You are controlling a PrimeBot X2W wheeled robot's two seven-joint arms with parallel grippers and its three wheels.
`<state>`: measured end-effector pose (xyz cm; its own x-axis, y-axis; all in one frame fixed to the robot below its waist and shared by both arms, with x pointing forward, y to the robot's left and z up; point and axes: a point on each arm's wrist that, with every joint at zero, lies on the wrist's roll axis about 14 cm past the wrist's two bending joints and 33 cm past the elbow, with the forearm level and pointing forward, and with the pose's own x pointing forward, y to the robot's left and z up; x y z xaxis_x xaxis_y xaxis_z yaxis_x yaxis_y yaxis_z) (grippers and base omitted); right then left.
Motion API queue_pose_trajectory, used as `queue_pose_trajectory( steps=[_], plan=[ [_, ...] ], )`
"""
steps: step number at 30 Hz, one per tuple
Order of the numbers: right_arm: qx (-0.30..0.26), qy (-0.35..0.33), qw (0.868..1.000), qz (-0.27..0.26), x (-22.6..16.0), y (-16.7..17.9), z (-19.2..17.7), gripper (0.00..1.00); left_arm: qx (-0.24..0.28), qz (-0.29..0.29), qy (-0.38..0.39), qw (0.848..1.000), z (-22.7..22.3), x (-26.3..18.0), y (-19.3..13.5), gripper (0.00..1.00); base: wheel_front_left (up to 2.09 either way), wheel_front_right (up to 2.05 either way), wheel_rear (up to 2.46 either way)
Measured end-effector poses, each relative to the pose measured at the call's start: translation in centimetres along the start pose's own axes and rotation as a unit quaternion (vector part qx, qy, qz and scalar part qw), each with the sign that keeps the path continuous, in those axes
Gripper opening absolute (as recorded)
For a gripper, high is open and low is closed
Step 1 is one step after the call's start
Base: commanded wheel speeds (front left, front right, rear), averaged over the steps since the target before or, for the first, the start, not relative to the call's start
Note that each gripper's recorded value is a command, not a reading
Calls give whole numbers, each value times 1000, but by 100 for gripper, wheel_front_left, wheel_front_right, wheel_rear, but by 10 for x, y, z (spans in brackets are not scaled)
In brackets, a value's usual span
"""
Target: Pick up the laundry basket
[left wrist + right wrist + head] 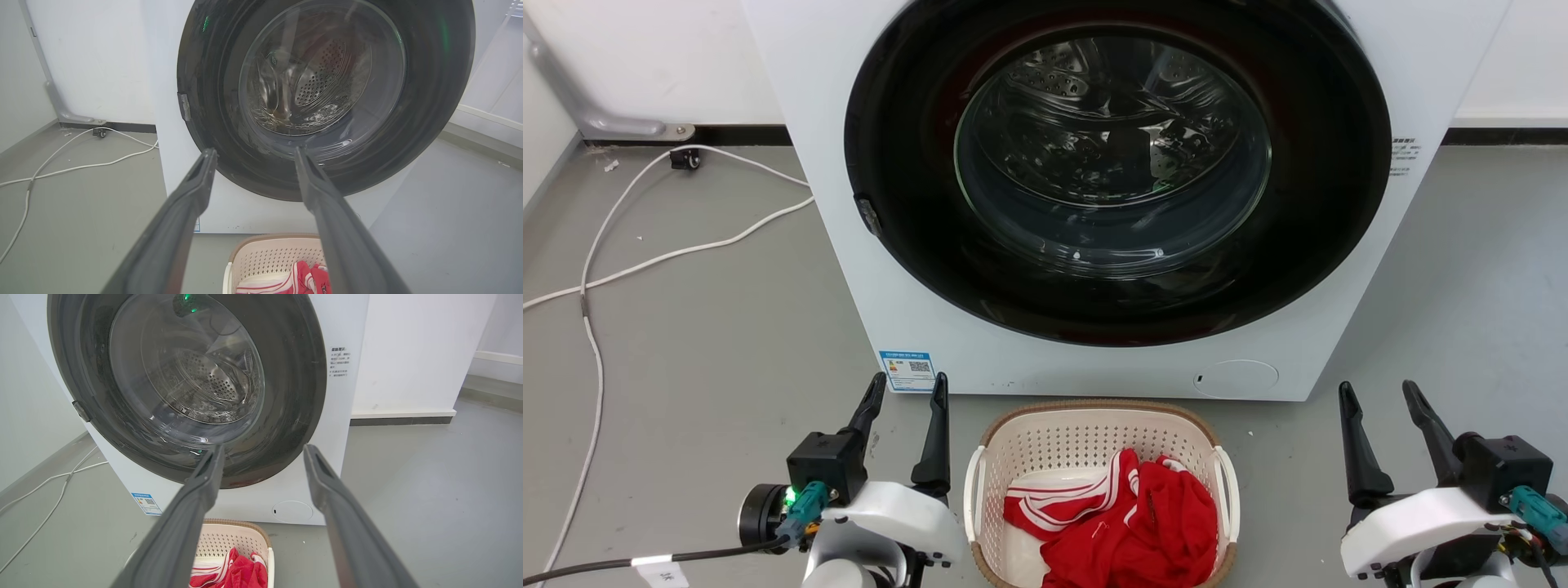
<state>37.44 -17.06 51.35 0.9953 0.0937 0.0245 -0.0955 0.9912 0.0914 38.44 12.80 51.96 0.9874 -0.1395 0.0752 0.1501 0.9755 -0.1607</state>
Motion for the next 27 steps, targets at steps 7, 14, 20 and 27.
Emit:
queue_pose_trajectory(
  steps=[7, 14, 20, 27],
  plan=[
    [-7, -2, 1000, 1, 0, 1, 0, 100, 16, -6, -4, 1000, -1, 0, -3, 100, 0, 0, 0],
    [-15, -5, 1000, 4, 0, 2, 1, 100, 31, -9, -6, 999, -3, -1, -3, 100, 0, 0, 0],
    [-15, -8, 1000, 4, 0, 2, 0, 100, 43, -9, -5, 999, -5, -2, -3, 100, 0, 0, 0],
    [-27, -10, 1000, 4, -1, 2, 0, 100, 53, -15, -6, 998, -7, -2, -5, 100, 0, 0, 0]
  ],
)
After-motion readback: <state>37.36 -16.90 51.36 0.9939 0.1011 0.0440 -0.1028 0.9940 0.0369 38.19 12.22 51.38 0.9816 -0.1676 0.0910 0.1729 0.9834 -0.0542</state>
